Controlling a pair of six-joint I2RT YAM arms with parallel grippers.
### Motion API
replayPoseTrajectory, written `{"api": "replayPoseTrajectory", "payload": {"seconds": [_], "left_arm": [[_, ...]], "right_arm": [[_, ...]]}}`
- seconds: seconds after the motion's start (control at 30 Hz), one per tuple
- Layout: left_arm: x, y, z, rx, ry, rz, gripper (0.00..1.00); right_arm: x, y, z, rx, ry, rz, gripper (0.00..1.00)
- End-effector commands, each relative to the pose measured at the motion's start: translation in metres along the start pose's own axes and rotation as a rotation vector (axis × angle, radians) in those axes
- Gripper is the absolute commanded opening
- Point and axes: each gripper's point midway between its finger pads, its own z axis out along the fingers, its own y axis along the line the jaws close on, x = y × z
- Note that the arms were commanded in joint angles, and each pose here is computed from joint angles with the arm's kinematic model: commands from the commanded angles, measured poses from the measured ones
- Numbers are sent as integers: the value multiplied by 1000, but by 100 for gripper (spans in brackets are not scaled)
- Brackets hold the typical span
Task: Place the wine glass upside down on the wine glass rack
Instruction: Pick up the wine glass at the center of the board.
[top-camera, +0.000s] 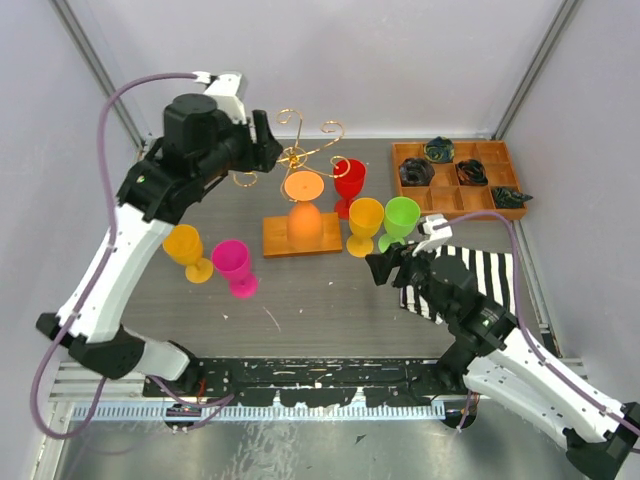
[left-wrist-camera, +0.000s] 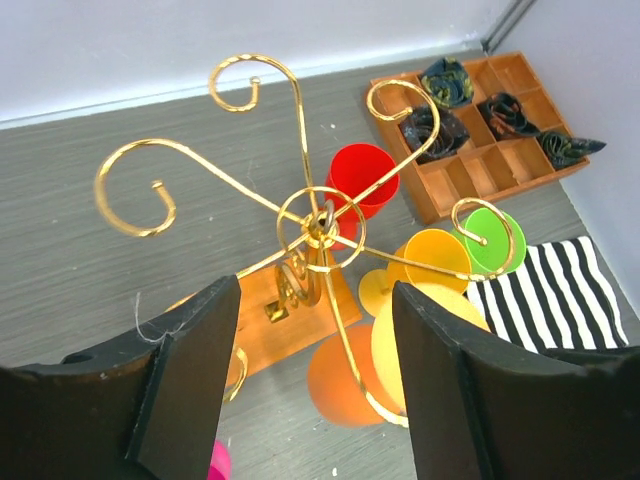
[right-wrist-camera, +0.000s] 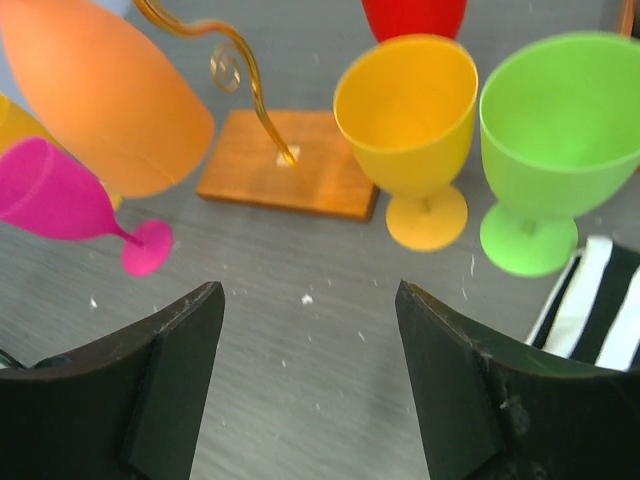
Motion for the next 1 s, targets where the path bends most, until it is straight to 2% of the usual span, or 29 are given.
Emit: {"api": "replayPoseTrajectory", "payload": {"seconds": [0.0,0.1,0.17,0.3,0.33,0.63,0.97], "left_arm": [[-22,15,-60,-63,-103,-12,71],[-16,28,-94,-107,-134,-37,75],[2,37,-112,-137,-115,-57,77],[39,57,-142,-202,-70,-90,78],[50,62,-148,-222,-53,-101,78],[137,90,-179,-314,101,-154,74],[191,98,-158,-365,243,-195,66]], "right_arm": [[23,-4,-6,67,164,57,77],[34,-4,-8,86,222,98,79],[41,-4,-10,99,254,137,82],[54,4,-14,70,321,189,98],[56,6,-16,63,336,199,100],[66,7,-29,51,343,302,100],[63,-7,-49,86,324,270,99]]}}
